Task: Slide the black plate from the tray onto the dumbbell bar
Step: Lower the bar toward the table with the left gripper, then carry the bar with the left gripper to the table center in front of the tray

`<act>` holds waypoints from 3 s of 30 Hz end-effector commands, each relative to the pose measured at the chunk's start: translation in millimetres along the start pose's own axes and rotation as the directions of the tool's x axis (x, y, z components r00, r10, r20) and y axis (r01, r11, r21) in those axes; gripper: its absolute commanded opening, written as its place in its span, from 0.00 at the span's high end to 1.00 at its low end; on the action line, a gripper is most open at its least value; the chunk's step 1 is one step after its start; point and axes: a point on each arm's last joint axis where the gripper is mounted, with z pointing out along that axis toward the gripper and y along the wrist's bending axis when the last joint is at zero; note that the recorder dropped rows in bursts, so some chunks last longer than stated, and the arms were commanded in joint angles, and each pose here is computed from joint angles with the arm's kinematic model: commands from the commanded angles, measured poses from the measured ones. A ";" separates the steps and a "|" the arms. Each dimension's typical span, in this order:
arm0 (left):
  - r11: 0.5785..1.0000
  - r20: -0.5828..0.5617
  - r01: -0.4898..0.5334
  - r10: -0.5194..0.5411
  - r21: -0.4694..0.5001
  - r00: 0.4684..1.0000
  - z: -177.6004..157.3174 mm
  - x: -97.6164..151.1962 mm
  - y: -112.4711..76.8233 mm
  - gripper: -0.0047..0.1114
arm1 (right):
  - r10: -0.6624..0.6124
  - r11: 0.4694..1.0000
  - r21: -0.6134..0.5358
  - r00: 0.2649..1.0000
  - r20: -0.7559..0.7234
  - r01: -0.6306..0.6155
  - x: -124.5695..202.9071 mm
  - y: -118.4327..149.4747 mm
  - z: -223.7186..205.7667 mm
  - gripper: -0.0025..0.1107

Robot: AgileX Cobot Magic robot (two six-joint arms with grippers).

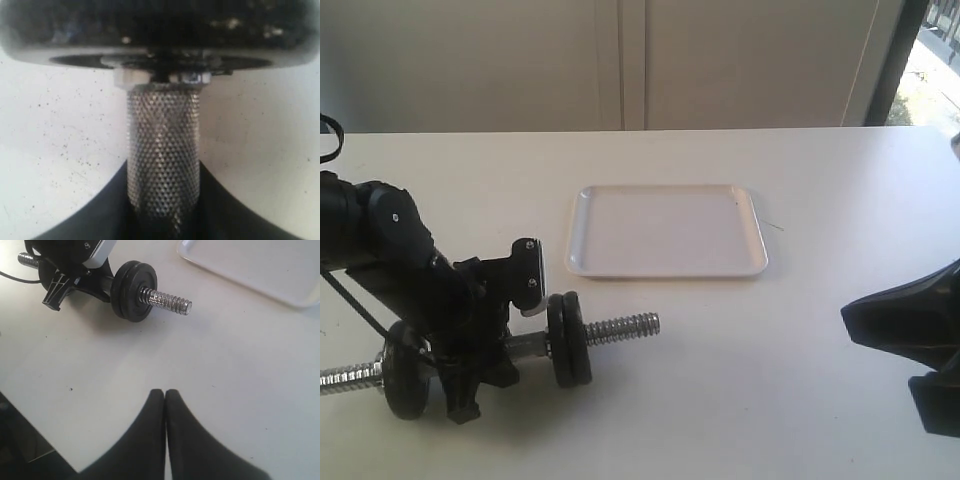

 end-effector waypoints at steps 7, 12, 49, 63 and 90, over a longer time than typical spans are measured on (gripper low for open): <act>0.997 0.021 -0.022 0.021 0.070 1.000 -23.4 -13.1 -2.5 0.96 | 0.009 1.000 0.015 1.000 0.019 -0.009 -0.6 -1.4 -0.8 0.98; 0.996 0.027 -0.033 0.031 0.086 0.999 -29.5 -18.5 0.1 0.96 | 0.009 1.000 0.015 1.000 0.019 -0.009 -0.6 -1.4 -0.8 0.98; 0.992 0.102 -0.122 0.119 0.023 0.988 -47.6 -62.8 9.7 0.96 | 0.014 1.000 0.013 1.000 0.009 -0.014 2.9 -2.2 2.4 0.98; 0.985 0.144 -0.173 0.171 0.000 0.975 -28.3 -107.3 11.7 0.96 | 0.029 0.999 0.020 0.999 0.014 -0.030 2.4 -2.8 2.4 0.98; 0.972 0.235 -0.228 0.235 -0.058 0.943 -8.9 -181.1 28.4 0.96 | 0.034 0.999 0.018 0.999 0.011 -0.035 2.7 -2.6 2.4 0.98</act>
